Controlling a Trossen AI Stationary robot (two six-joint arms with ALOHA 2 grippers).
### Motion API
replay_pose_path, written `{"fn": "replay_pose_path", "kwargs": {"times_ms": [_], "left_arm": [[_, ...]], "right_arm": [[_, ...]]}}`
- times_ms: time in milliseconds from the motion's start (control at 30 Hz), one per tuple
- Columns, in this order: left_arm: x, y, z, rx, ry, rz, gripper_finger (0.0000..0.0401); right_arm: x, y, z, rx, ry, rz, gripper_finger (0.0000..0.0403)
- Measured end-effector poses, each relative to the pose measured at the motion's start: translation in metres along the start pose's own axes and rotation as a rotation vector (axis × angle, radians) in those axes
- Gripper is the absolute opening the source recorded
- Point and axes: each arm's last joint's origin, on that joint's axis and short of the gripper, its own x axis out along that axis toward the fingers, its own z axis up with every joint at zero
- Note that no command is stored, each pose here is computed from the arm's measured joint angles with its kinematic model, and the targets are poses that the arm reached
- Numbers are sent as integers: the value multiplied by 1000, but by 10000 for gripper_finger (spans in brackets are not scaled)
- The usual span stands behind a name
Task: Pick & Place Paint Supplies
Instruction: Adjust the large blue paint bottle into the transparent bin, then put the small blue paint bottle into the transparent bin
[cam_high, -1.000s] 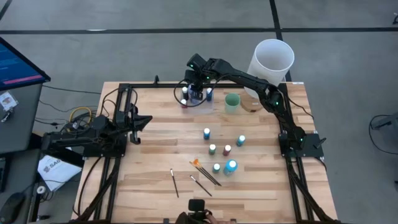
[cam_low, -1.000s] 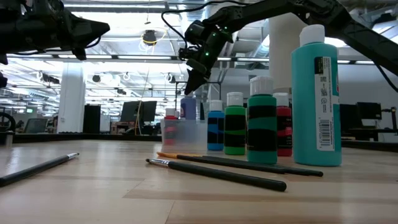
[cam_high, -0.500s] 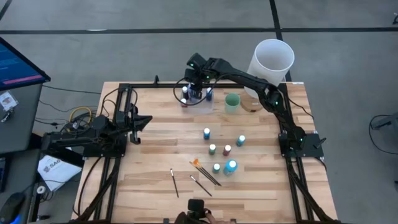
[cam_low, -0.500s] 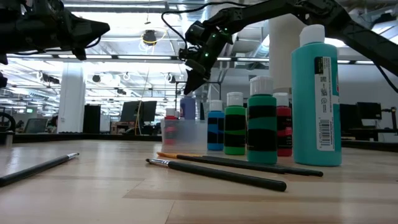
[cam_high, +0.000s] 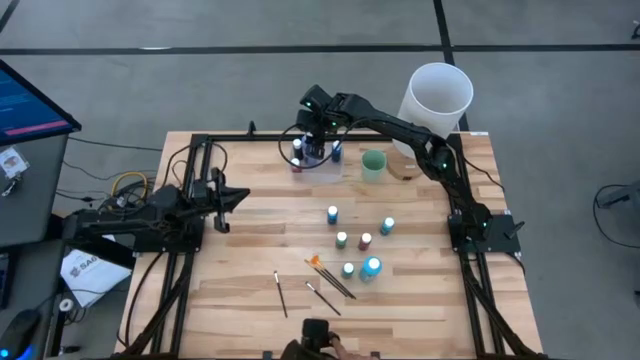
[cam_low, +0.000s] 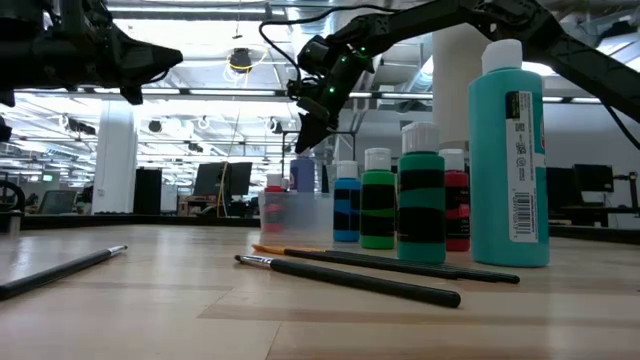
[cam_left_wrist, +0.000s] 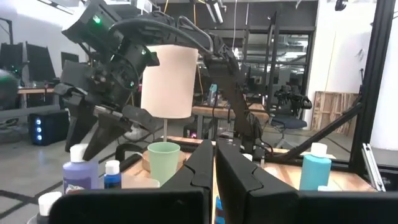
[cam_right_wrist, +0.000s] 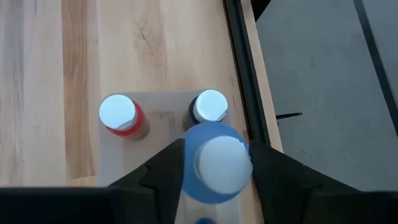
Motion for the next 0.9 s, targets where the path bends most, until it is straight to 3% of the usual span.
{"fn": "replay_pose_path", "kwargs": {"times_ms": [233, 400, 533, 900], "left_arm": [[-4, 0, 11, 31, -117, 1, 2], [-9, 1, 18, 55, -180, 27, 2], [-13, 3, 21, 70, -219, 76, 2], [-13, 2, 24, 42, -227, 67, 2]], "right_arm": [[-6, -1, 6, 0, -31, -13, 244], [-25, -1, 8, 0, -34, -15, 252], [-58, 0, 7, 32, -25, -11, 249], [-90, 19, -27, 173, 334, 134, 249]]}}
